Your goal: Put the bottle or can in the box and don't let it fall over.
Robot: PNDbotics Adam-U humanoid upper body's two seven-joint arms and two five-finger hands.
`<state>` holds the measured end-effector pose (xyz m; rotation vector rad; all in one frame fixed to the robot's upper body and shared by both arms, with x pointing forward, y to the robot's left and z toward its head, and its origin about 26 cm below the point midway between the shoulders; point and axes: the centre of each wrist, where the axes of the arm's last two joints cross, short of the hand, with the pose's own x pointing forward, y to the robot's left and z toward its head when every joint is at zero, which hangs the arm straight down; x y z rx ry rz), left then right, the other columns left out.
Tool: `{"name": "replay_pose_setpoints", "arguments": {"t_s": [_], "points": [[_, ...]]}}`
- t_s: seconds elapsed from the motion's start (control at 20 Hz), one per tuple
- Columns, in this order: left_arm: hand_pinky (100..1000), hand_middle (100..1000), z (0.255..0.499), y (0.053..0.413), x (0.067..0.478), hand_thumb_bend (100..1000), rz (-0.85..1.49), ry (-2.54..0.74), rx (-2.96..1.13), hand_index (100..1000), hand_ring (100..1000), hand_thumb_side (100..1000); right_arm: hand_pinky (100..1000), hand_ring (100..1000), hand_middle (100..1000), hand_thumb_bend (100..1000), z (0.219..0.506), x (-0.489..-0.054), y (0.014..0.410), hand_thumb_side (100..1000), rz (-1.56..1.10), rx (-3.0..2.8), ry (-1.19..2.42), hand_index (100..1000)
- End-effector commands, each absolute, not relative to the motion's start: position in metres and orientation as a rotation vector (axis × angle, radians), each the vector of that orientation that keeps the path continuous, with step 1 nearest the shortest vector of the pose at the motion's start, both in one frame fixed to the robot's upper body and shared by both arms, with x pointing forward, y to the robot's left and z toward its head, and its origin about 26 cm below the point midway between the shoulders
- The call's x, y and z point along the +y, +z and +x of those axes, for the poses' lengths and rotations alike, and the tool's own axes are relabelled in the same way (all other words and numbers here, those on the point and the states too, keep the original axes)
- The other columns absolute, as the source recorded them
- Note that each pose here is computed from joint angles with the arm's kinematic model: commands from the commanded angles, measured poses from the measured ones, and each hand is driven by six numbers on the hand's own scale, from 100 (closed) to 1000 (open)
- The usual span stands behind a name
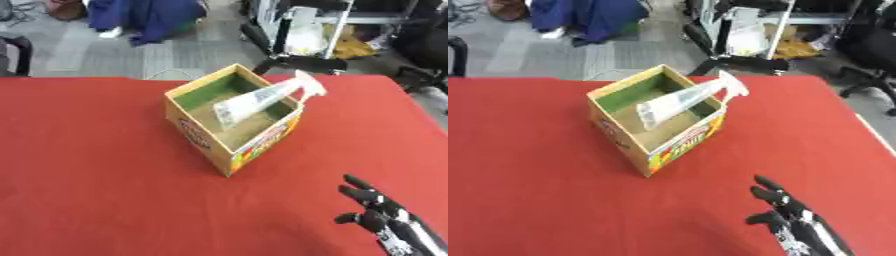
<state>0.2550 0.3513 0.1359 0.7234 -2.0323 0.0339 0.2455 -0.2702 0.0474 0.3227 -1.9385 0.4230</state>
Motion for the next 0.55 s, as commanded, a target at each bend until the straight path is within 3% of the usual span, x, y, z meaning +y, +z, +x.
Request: {"name": "replay_pose_setpoints", "arguments": {"t_s": [0.05,0.55], "points": [[750,629,0.263,0.134,0.349,100,0.687,0.098,-2.023,754,831,832,695,1000,1000,100,0.244,-0.272,0.049,522,0.312,-1.944,0.428,814],[749,625,0.283,0.105,0.335,100,0.565,0.14,-1.958,747,830,855,694,1000,1000,100,0.244,-0.27,0.048,526,0.327,-1.942,0.425,814]]}}
